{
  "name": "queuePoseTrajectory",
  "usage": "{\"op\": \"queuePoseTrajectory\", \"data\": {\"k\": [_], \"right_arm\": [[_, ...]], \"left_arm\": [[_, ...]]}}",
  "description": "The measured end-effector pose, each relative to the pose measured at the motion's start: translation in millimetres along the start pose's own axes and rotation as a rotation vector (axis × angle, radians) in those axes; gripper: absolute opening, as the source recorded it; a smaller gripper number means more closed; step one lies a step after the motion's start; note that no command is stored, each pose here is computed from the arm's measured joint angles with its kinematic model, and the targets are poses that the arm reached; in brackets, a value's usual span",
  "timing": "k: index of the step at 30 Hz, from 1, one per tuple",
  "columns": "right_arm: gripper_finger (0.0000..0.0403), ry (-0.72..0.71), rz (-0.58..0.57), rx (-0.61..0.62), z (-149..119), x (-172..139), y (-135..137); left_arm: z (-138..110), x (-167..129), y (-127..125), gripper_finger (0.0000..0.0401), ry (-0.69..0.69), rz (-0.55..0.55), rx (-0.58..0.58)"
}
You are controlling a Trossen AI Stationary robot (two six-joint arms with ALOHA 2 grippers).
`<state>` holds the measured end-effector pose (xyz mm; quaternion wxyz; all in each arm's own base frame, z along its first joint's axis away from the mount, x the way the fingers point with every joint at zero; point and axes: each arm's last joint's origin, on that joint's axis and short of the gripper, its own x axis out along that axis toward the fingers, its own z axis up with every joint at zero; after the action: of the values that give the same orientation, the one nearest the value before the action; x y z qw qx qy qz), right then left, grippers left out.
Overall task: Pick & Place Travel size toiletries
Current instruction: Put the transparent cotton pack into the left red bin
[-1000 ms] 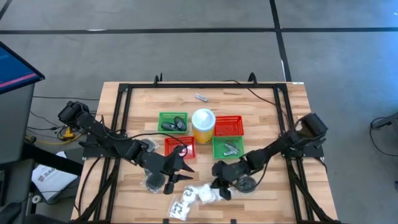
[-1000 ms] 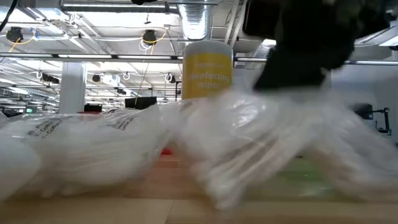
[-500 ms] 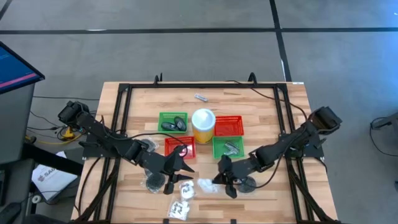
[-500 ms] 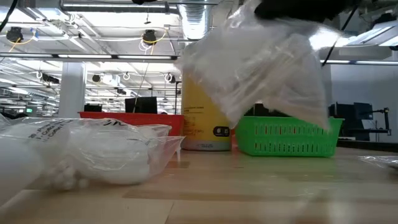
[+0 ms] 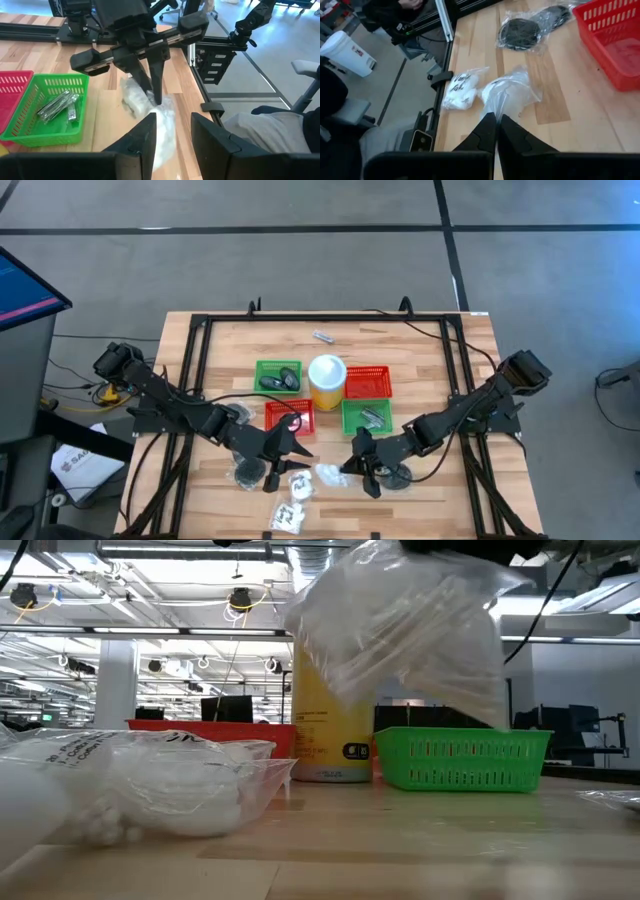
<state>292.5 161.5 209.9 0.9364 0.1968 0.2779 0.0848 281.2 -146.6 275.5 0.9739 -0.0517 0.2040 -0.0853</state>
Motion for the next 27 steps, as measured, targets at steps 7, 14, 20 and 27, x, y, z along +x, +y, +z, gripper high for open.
{"op": "queuePoseTrajectory", "data": {"k": [7,14,20,27], "right_arm": [[0.0000,-0.018,0.021,-0.009,-0.2,-0.7,4.7],[0.0000,-0.021,0.027,-0.017,-0.6,-0.7,6.1],[0.0000,-0.023,0.028,-0.024,-0.5,-0.7,6.1],[0.0000,-0.024,0.029,-0.024,-0.3,-0.7,6.2]], "left_arm": [[-2.4,13.5,-0.4,0.0111,-0.030,-0.003,-0.012],[-16.0,37.7,3.5,0.0111,-0.009,0.021,-0.012],[-21.7,59.0,8.4,0.0111,-0.040,-0.068,-0.035],[-27.2,74.7,18.3,0.0111,-0.052,-0.108,-0.053]]}}
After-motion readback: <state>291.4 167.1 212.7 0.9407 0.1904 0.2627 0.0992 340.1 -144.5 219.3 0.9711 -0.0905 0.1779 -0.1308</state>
